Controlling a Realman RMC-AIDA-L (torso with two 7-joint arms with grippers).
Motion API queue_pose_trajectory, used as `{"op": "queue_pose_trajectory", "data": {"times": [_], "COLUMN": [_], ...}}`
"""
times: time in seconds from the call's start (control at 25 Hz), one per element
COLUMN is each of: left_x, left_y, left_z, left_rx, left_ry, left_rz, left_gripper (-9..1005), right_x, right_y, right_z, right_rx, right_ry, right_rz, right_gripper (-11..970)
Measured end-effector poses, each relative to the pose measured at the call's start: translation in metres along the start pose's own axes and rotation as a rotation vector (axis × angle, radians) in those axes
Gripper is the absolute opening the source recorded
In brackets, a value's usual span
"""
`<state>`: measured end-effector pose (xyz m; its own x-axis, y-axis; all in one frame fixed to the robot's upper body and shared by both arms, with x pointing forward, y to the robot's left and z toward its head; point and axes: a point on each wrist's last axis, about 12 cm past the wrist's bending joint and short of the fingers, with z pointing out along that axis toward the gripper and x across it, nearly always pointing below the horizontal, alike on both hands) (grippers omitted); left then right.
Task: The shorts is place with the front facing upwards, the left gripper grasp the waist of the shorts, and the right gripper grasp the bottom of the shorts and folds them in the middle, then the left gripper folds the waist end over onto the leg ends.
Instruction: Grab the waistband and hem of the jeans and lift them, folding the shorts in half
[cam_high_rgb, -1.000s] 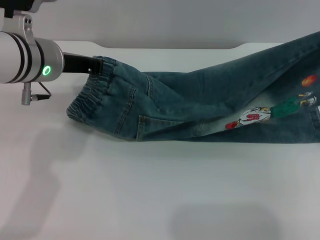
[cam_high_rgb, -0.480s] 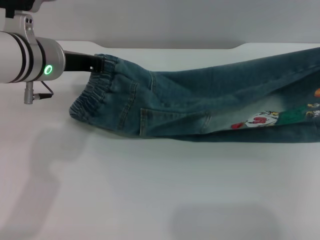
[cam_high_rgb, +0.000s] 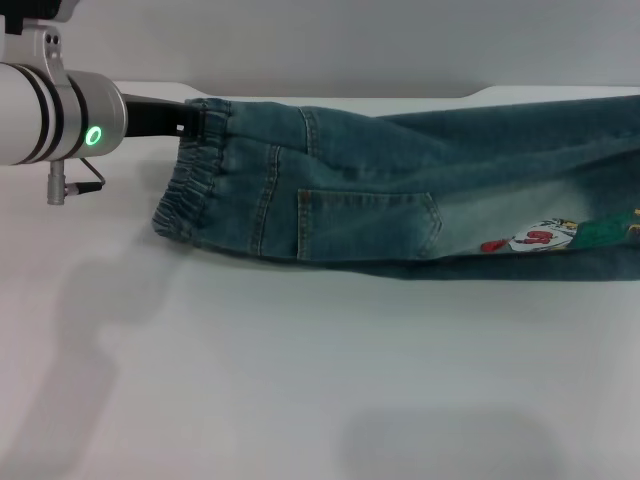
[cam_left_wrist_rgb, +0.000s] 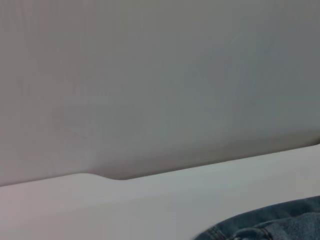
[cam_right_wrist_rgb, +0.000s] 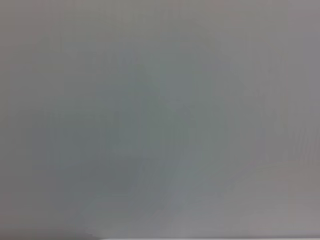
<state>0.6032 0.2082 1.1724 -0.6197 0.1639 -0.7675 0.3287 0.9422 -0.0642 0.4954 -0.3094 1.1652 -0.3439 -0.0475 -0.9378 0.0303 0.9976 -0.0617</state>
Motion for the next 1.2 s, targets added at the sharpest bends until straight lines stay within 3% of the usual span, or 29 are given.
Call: {"op": "queue_pose_trajectory", "data": {"times": [0.96, 1.2], "left_x": [0.005, 0.008], "left_y": [0.002, 0.001], "left_z": [0.009, 0.018], "left_rx": [0.001, -0.009], "left_ry": [-0.021, -0.101], "left_rz": [-0.023, -0.013], "left_gripper": [40, 45], "right_x": [0.014, 0.015], "right_y": [-0.019, -0.024], "right_z": [0.008, 0.014], "right_rx": [0.058, 0.065], "right_ry": [-0.042, -0.052], "right_rz": [0.051, 0.042], "right_gripper": [42, 62]}}
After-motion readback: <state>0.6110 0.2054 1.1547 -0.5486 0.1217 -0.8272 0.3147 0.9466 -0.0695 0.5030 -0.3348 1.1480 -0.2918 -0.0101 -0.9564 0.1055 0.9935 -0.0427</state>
